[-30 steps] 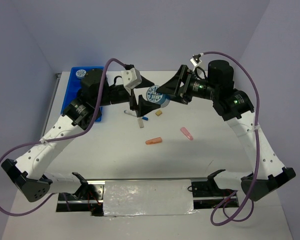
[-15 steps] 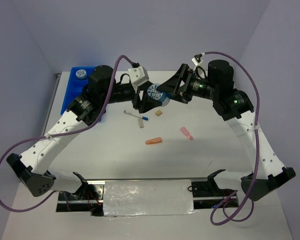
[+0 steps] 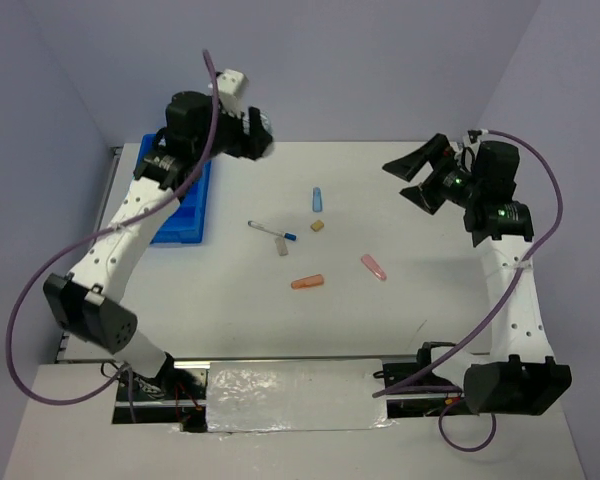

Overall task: Sort the stationery into containers
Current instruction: Place the stationery in the storage box.

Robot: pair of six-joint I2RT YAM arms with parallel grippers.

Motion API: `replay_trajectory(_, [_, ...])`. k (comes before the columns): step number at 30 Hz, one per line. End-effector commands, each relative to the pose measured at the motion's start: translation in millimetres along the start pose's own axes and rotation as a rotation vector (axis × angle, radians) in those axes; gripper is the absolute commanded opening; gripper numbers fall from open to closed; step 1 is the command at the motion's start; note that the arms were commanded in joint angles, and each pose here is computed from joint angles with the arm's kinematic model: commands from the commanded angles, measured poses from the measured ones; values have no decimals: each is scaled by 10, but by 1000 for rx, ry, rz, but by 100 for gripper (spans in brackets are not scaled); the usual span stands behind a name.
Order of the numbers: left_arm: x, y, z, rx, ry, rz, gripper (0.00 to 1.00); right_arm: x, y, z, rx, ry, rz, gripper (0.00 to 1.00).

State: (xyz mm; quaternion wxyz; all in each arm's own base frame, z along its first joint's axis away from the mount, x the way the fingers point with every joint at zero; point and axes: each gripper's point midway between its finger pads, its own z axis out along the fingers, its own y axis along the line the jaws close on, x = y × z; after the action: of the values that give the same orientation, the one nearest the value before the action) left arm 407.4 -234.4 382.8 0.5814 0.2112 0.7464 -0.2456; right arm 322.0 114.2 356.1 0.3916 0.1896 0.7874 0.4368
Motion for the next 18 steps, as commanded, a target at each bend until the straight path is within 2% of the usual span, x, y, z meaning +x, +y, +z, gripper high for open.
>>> replay_trajectory(1, [-143,1340,-24,-447,-66,-162,0,131,-302,-154,73,0,-39,100])
replay_trajectory(3, [-57,1800,2,-552,-73,-219,0,227,-240,-169,12,19,-40,100])
replay_trajectory(4, [87,2204,71,-609,-52,-251,0,298,-304,-157,14,34,-21,100])
replay_trajectory(5, [125,2369,98,-633,-49,-281,0,325,-309,-167,11,39,-18,100])
replay_trajectory(6, [25,2599,52,-663,-72,-293,0,361,-273,-199,-1,41,-29,100])
replay_trajectory(7, [262,2803,198,-671,-31,-311,0,379,-273,-208,-5,44,-43,100])
replay_trajectory(9, [371,2964,225,-672,-41,-357,0,431,-254,-241,-15,58,-62,100])
replay_trajectory(10, [401,3191,135,-701,-65,-373,0,471,-252,-255,-19,73,-84,100])
replay_trajectory(13, [586,3445,171,-725,-46,-367,0,579,-342,-298,9,106,-95,100])
replay_trajectory(18, [870,3672,320,-714,-14,-352,0,719,-473,-325,41,140,-79,100])
